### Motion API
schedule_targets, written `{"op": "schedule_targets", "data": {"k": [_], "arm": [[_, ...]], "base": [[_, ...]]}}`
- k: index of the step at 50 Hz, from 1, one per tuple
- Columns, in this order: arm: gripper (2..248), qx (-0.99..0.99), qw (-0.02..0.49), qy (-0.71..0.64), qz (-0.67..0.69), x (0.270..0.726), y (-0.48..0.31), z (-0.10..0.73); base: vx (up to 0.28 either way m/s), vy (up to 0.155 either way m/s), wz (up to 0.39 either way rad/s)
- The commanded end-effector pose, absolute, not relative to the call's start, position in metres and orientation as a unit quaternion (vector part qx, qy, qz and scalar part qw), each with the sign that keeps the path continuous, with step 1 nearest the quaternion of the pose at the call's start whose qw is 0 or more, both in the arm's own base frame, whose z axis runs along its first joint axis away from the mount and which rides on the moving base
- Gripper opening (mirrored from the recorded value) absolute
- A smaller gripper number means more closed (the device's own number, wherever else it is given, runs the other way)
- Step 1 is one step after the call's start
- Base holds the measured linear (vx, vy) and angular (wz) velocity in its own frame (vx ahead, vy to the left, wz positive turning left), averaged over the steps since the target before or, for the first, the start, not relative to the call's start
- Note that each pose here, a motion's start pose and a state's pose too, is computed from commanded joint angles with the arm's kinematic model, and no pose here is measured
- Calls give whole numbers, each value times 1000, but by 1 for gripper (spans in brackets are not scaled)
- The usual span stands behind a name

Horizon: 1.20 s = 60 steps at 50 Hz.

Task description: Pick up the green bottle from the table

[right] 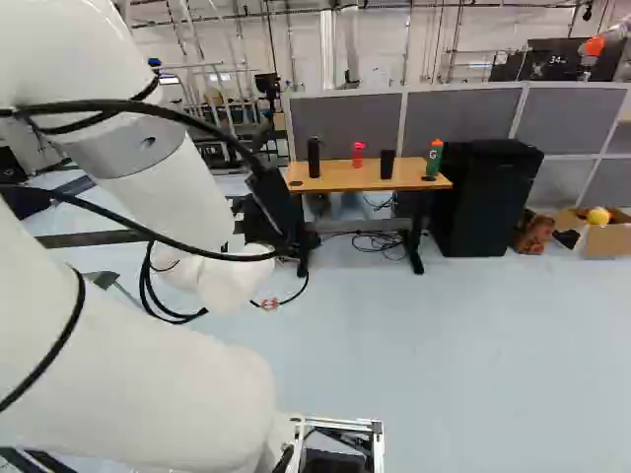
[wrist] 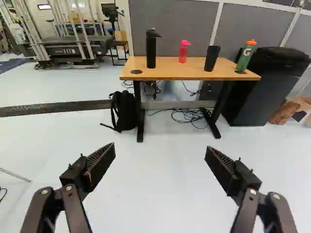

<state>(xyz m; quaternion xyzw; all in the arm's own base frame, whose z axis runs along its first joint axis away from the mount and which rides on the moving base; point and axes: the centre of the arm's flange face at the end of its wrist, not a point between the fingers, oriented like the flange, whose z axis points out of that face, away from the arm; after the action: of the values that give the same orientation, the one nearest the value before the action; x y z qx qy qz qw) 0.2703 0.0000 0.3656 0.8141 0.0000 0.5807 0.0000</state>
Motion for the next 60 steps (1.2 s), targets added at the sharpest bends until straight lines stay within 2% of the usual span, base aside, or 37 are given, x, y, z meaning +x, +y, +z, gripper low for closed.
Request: {"op": "schedule_targets", "data": {"k": [60], "arm": [[247, 814, 0, 0, 581, 270, 0, 366]], "base": [[0, 0, 0]]}}
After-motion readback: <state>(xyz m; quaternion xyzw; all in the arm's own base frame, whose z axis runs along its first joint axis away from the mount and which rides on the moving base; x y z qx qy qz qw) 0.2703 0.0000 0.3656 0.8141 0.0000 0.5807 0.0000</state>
